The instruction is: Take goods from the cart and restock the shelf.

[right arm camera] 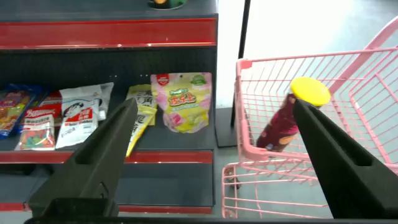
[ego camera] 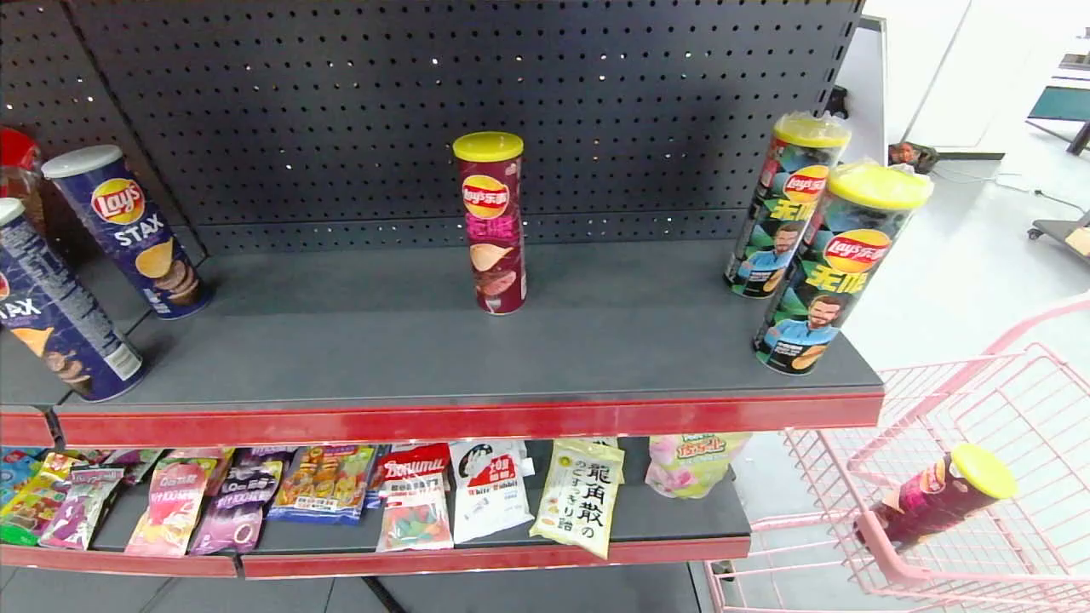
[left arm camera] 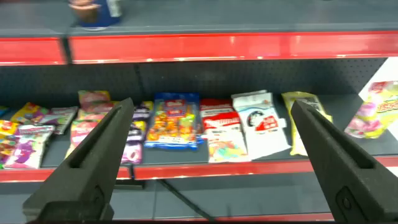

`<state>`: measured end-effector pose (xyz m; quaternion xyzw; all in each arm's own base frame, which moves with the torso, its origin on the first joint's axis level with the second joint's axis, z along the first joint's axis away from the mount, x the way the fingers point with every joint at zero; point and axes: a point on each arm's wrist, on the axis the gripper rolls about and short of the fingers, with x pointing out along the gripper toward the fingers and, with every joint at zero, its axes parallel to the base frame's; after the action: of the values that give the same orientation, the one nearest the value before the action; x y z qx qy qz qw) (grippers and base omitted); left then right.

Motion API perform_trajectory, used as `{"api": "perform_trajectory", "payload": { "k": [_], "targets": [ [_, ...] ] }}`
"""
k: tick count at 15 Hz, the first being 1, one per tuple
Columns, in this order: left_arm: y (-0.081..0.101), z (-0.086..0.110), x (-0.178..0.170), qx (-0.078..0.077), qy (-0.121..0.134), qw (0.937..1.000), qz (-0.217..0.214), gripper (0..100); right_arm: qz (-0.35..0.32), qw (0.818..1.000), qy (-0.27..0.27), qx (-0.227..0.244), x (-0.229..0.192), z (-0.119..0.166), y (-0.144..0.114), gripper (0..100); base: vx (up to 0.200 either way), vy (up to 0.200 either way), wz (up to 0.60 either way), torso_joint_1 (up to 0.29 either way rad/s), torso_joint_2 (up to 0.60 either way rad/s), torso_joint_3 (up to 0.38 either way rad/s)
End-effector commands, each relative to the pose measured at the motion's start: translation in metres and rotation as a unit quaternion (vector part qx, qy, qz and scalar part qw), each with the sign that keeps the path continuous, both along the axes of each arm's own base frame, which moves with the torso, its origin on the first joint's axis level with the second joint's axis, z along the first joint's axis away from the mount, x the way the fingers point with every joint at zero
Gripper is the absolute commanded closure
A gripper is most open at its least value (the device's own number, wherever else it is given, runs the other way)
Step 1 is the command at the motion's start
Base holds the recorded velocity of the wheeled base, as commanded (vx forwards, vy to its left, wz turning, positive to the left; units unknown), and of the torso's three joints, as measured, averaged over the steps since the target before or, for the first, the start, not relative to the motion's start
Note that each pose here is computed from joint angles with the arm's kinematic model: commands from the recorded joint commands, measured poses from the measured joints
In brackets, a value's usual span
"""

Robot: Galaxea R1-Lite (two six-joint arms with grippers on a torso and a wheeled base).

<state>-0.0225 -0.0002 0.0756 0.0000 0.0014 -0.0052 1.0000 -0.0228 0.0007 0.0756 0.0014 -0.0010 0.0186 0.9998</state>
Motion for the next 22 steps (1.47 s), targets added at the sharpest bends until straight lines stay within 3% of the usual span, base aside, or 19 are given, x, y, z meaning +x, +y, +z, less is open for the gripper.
{"api": "perform_trajectory", "payload": {
  "k": [1,3,14,22],
  "targets": [
    [0.0,0.0001,0.0,-0.001,-0.001,1.0,-0.001,0,0.001,1.0,0.0,0.0,0.0,0.0,0.0,0,0.0,0.0,0.0,0.0,0.0,0.0],
    [0.0,0.0001,0.0,-0.001,-0.001,1.0,0.0,0,0.001,1.0,0.0,0.0,0.0,0.0,0.0,0,0.0,0.0,0.0,0.0,0.0,0.0],
    [0.0,0.0001,0.0,-0.001,-0.001,1.0,0.0,0,0.001,1.0,0.0,0.0,0.0,0.0,0.0,0,0.0,0.0,-0.6,0.004,0.0,0.001],
    [0.0,0.0001,0.0,-0.001,-0.001,1.0,0.0,0,0.001,1.0,0.0,0.001,0.0,0.0,0.0,0,0.0,0.0,0.0,0.0,0.0,0.0]
  ]
}}
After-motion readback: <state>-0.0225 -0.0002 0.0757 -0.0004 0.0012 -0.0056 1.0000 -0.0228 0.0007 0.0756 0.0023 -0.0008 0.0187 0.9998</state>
